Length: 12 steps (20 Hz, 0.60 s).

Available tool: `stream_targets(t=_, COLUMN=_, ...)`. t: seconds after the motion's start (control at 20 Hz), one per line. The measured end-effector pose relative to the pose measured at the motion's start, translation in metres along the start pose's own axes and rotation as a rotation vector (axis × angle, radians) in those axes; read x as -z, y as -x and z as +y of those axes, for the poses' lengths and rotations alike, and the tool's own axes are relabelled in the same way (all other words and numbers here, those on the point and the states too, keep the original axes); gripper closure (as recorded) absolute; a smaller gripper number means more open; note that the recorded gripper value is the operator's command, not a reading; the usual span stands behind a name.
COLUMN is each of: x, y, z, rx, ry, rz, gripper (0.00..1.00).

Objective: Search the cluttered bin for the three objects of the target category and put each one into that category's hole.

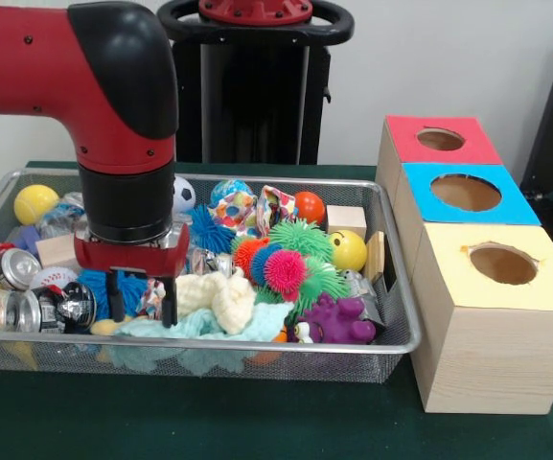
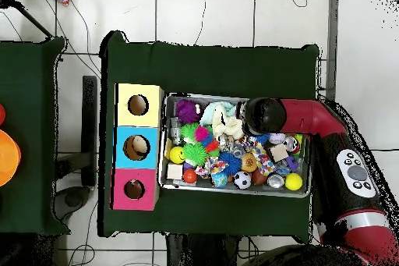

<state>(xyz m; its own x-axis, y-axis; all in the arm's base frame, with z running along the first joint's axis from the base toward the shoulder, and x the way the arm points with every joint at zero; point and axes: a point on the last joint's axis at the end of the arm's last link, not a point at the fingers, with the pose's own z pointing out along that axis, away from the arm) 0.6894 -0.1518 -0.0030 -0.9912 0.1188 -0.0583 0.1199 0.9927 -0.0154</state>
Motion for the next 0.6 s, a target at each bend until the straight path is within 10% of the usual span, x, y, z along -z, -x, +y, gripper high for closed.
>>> stream_targets(t=0.6, x=-0.0021, y=-0.0034, z=-0.0073, rx=0.047, ry=-0.045, rz=-0.009, gripper=0.0)
